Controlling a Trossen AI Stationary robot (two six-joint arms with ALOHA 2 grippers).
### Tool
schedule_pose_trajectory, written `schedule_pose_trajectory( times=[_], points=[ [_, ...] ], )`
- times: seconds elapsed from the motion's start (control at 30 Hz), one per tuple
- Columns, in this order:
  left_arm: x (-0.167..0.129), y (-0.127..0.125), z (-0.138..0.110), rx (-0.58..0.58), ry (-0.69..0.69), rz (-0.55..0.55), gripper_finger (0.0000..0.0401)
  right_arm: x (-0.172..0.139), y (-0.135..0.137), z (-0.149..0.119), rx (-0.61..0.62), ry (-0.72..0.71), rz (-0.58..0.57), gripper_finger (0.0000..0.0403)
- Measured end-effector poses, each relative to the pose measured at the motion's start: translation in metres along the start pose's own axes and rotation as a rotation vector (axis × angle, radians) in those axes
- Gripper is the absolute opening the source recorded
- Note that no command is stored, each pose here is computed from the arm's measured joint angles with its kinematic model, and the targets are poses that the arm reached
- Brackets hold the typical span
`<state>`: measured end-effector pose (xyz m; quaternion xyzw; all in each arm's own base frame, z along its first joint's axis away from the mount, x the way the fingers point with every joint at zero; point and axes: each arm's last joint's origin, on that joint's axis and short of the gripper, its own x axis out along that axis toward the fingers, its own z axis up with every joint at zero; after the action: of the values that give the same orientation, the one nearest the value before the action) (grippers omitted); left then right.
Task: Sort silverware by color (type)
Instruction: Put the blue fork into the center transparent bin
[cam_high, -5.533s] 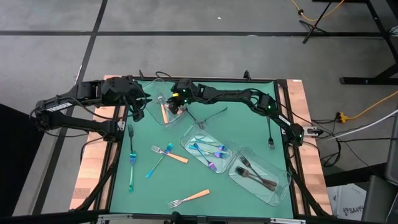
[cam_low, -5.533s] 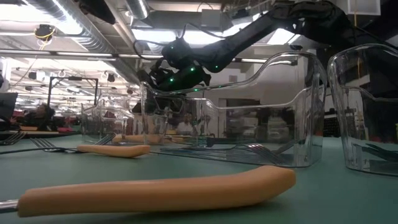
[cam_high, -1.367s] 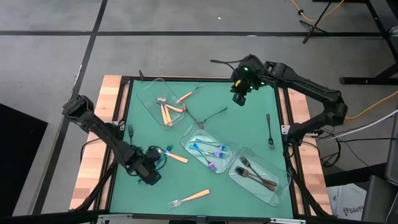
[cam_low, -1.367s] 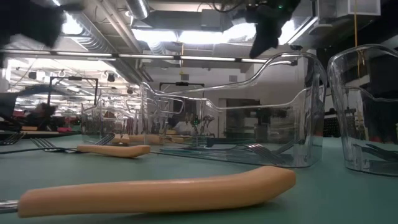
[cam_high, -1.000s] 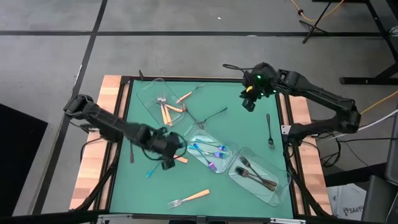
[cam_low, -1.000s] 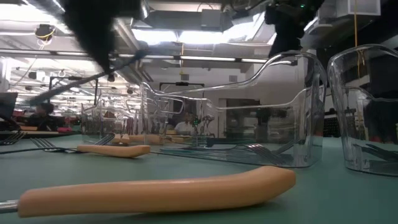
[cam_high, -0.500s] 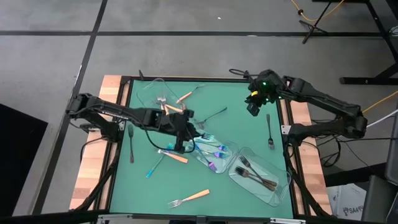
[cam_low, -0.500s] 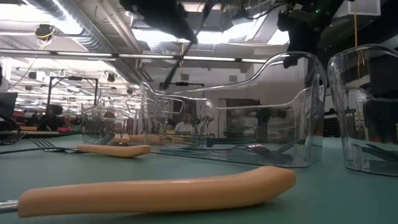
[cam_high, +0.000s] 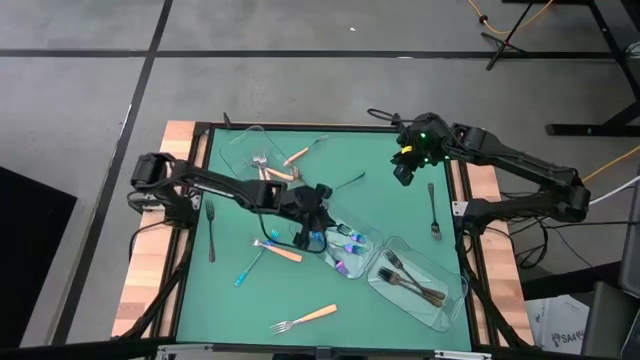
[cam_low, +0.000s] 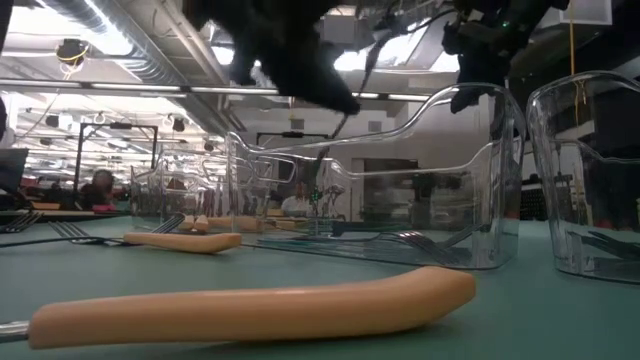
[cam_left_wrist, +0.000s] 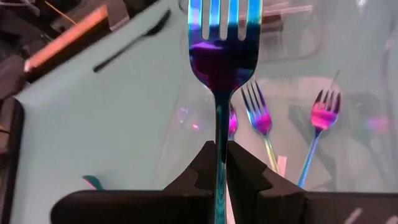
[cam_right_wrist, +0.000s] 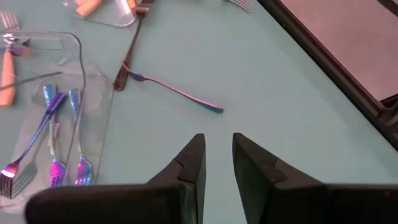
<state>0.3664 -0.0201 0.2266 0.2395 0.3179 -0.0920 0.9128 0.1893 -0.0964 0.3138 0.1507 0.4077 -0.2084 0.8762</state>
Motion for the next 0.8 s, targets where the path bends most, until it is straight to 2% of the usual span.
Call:
schedule_pose_trajectory(
  times=[0.4, 0.8],
  points=[
    [0.045, -0.017, -0.027, 0.004, 0.125, -0.067, 0.0014, 0.0, 0.0, 0.001, 0.016, -0.013, 0.001, 0.0069],
    [0.049, -0.018, -0.029, 0.0, 0.124, -0.07, 0.0014, 0.0, 0.0, 0.001, 0.016, -0.013, 0.001, 0.0069]
  ],
)
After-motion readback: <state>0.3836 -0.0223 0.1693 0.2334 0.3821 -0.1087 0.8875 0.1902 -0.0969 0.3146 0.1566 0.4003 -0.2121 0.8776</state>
